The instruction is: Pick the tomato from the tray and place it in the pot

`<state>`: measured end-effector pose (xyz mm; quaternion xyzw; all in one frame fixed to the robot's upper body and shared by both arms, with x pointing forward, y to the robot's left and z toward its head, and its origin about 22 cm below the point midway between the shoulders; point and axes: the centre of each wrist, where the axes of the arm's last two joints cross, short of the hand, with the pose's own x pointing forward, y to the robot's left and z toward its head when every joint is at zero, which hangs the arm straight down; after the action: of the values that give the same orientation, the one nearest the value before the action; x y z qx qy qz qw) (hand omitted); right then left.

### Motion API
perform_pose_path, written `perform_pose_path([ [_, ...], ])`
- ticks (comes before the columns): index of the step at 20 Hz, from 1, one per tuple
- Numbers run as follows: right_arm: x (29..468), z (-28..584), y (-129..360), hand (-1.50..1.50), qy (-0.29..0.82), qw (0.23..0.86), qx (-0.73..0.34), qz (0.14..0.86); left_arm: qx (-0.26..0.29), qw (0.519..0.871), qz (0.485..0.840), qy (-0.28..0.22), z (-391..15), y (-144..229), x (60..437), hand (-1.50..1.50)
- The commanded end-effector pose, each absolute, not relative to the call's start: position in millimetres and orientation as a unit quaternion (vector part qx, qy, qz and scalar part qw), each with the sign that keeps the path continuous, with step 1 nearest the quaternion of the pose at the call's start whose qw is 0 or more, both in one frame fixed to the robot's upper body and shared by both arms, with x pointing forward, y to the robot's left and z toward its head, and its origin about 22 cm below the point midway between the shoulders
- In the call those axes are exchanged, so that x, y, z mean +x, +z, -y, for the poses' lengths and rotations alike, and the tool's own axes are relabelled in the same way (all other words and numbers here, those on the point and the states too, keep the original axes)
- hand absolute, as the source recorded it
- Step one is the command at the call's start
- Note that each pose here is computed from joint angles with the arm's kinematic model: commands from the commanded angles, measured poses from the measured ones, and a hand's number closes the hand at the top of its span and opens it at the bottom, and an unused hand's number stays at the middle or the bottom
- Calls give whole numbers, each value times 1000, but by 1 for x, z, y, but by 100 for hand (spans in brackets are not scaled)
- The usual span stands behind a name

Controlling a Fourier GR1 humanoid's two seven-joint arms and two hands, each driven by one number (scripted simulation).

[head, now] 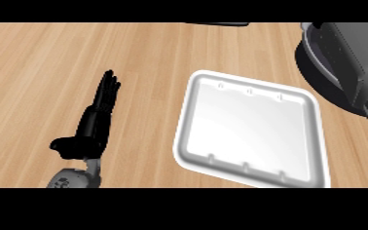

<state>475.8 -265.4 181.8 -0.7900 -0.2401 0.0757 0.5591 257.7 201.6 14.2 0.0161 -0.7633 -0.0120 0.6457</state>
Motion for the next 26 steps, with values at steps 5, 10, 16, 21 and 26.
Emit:
perform_pose_path([
  [5,463,313,161,150,-10,573,-795,201,37,644,764,-3,-209,4,252,0],
  [10,456,327,141,150,-15,618,-758,208,22,651,759,4,-196,19,260,0],
  [16,432,365,102,150,-19,668,-719,192,34,648,760,6,-229,9,249,0],
  [21,413,389,76,150,-64,723,-675,133,21,651,759,2,-211,15,253,0],
  [26,405,390,58,-150,-76,766,-623,138,29,653,757,9,-212,7,251,0],
])
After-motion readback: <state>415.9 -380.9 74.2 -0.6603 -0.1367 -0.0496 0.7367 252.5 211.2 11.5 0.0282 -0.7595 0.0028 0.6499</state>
